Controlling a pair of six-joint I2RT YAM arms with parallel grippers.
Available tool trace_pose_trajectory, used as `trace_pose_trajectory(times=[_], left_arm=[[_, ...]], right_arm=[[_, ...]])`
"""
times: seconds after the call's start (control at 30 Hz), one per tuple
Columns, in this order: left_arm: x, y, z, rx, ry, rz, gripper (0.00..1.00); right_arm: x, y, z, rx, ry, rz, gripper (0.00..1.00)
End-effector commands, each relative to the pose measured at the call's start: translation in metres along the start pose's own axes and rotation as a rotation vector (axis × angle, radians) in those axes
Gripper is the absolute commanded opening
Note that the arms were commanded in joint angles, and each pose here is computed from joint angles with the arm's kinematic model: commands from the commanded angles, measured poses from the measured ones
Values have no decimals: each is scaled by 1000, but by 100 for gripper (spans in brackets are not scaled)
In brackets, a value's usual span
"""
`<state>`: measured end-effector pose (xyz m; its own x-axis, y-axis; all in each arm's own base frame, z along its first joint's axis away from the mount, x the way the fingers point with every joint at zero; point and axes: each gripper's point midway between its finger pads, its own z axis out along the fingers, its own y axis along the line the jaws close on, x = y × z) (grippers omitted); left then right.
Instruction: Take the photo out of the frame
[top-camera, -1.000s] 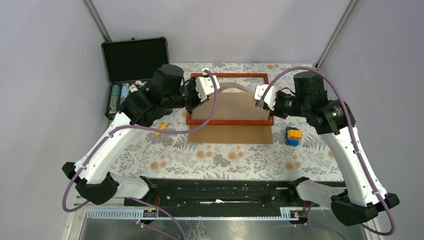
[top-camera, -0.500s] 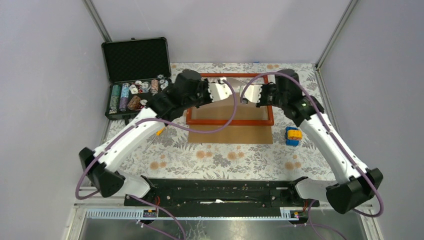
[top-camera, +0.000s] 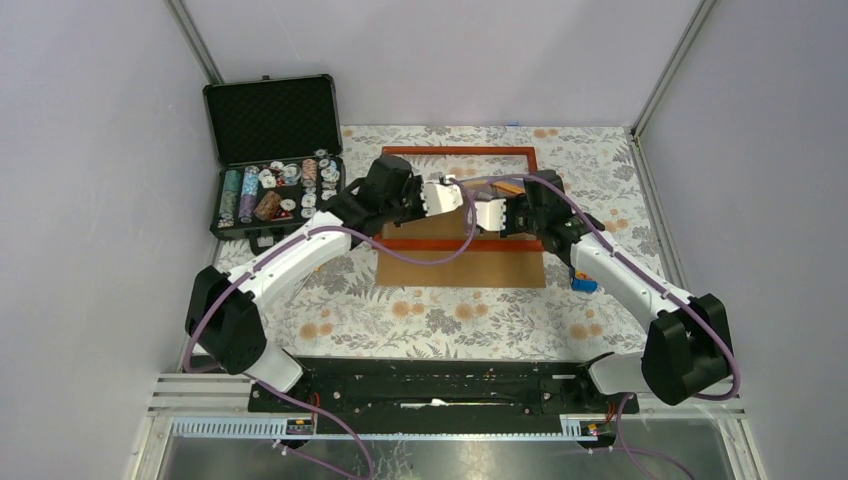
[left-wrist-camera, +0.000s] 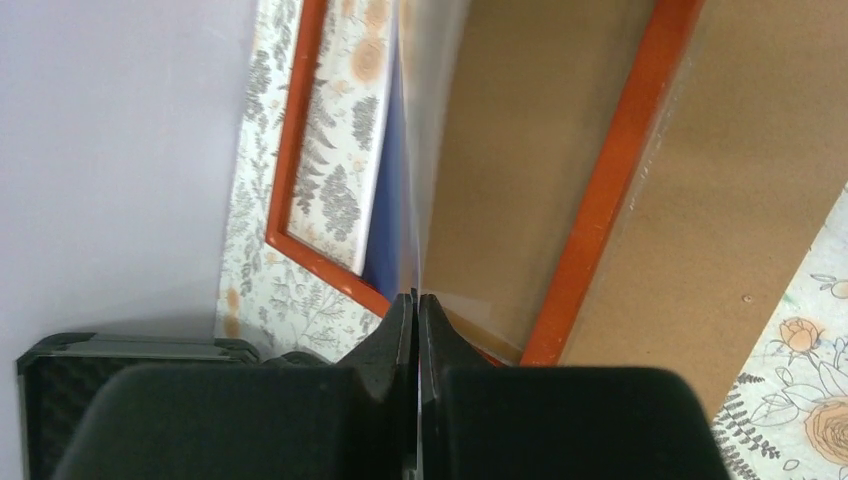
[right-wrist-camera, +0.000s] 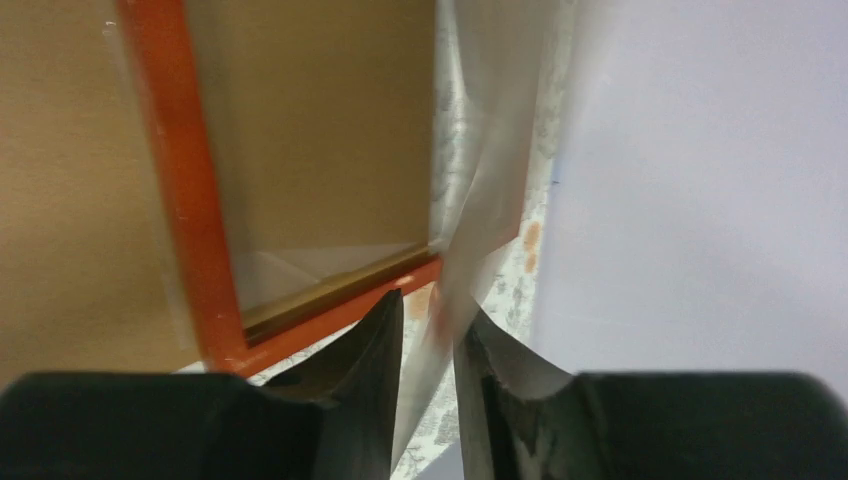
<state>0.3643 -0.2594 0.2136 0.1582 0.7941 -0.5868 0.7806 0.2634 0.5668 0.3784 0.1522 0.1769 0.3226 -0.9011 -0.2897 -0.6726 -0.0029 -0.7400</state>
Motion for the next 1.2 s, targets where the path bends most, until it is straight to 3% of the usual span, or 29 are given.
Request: trace_pose_trajectory(times=[0.0, 0.07, 0.27, 0.4, 0.67, 1.17], left_arm=[[11, -7, 8, 17, -34, 10, 0], [20, -18, 14, 43, -21, 2, 0], [42, -44, 34, 85, -4, -2, 0], [55, -49, 50, 86, 37, -17, 0], [66, -49, 77, 96, 83, -74, 0], [88, -32, 106, 50, 127, -123, 0]], right_arm=[[3, 10, 0, 6, 4, -16, 50], [6, 20, 1, -19, 10, -5, 68], [9, 45, -7, -103, 22, 39, 90], [10, 73, -19, -211, 25, 70, 99], [2, 97, -44, -324, 14, 165, 100], [-20, 71, -72, -312, -40, 355, 100]])
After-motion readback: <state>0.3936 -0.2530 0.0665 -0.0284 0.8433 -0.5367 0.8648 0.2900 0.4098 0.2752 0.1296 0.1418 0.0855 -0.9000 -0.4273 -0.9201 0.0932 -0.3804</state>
